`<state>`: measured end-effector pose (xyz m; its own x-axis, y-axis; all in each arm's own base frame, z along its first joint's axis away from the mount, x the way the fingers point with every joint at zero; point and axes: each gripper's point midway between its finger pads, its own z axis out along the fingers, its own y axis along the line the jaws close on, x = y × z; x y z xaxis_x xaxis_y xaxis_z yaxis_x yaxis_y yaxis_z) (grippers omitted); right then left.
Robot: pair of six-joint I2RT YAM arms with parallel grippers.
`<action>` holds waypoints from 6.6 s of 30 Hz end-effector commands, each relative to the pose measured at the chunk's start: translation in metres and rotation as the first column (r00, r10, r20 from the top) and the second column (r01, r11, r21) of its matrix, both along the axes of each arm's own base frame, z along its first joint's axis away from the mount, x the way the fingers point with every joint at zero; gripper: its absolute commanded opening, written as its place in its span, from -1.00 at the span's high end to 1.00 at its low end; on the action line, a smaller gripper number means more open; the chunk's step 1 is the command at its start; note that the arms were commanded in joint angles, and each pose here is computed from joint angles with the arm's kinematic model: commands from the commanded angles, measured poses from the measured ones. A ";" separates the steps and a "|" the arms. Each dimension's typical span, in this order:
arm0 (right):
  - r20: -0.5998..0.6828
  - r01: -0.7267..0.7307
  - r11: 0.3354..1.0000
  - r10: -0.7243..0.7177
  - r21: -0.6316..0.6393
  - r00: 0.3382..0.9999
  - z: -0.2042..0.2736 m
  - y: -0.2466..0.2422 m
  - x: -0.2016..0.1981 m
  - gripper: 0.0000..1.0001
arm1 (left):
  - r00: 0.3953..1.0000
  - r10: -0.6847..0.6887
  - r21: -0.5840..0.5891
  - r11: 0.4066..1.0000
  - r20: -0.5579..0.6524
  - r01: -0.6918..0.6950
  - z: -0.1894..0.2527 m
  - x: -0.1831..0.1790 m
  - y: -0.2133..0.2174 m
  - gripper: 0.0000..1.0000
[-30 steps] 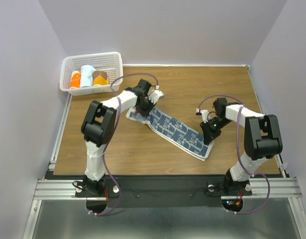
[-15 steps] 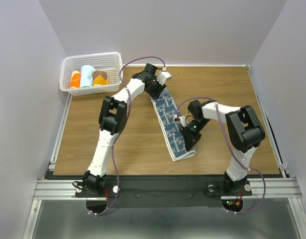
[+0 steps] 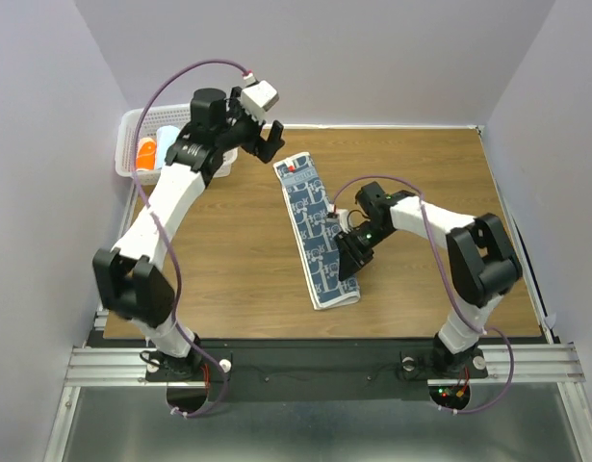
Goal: Roll the towels
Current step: Fold the towel, then roll the towel
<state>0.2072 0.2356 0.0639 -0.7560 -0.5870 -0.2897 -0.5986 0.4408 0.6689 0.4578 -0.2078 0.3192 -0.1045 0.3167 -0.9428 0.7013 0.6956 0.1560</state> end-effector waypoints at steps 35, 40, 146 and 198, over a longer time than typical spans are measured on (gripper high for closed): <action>-0.075 0.009 0.985 0.004 0.175 0.997 0.039 0.041 0.011 -0.31 | 0.730 -0.652 0.508 0.567 -0.205 0.648 -0.220 -0.315 -0.081 -0.39; -0.022 0.190 0.966 -0.189 0.173 0.982 0.056 0.000 0.059 -0.34 | 0.726 -0.642 0.490 0.564 -0.248 0.665 -0.238 -0.321 -0.104 -0.16; 0.024 0.353 0.890 -0.375 0.288 0.927 0.087 -0.050 0.100 0.11 | 0.876 -0.432 0.334 0.811 -0.213 0.481 -0.115 -0.101 -0.069 -0.11; -0.011 0.233 0.948 -0.236 0.218 0.972 0.036 0.054 0.088 -0.04 | 0.644 -0.691 0.452 0.484 -0.328 0.749 -0.261 -0.291 -0.091 1.00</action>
